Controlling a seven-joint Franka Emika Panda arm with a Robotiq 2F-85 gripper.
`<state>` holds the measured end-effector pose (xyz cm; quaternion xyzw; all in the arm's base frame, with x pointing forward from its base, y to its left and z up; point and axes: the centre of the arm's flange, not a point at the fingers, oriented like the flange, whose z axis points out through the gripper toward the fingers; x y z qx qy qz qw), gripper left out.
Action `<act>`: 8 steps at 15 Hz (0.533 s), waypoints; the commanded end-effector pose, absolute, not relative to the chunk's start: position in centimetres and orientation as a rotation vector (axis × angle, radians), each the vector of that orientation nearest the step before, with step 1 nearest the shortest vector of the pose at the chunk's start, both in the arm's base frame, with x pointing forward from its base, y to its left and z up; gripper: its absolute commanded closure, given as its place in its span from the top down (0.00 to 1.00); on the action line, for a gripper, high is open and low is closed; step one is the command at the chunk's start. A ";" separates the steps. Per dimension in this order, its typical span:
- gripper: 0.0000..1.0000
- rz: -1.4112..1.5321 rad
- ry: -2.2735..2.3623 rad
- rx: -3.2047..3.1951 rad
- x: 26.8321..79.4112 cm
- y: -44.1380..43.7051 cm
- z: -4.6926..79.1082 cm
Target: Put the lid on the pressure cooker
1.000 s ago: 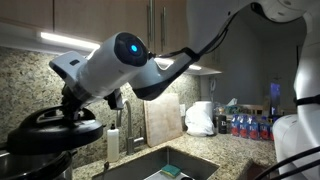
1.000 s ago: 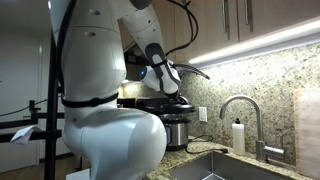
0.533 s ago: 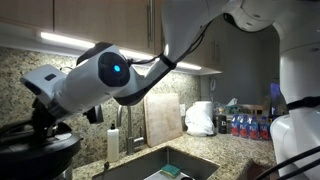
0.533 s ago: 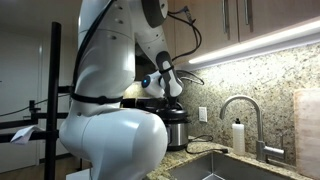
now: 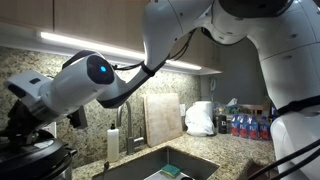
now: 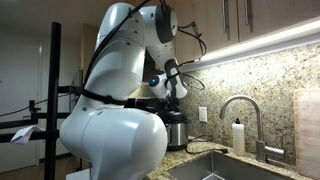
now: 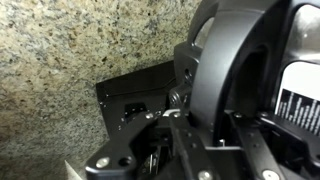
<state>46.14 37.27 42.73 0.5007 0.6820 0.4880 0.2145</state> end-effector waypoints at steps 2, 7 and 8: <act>0.06 1.396 1.894 1.396 48.0 37.0 45.0; 0.06 1.390 1.870 1.423 47.4 35.9 44.8; 0.06 1.390 1.871 1.422 47.0 35.8 44.4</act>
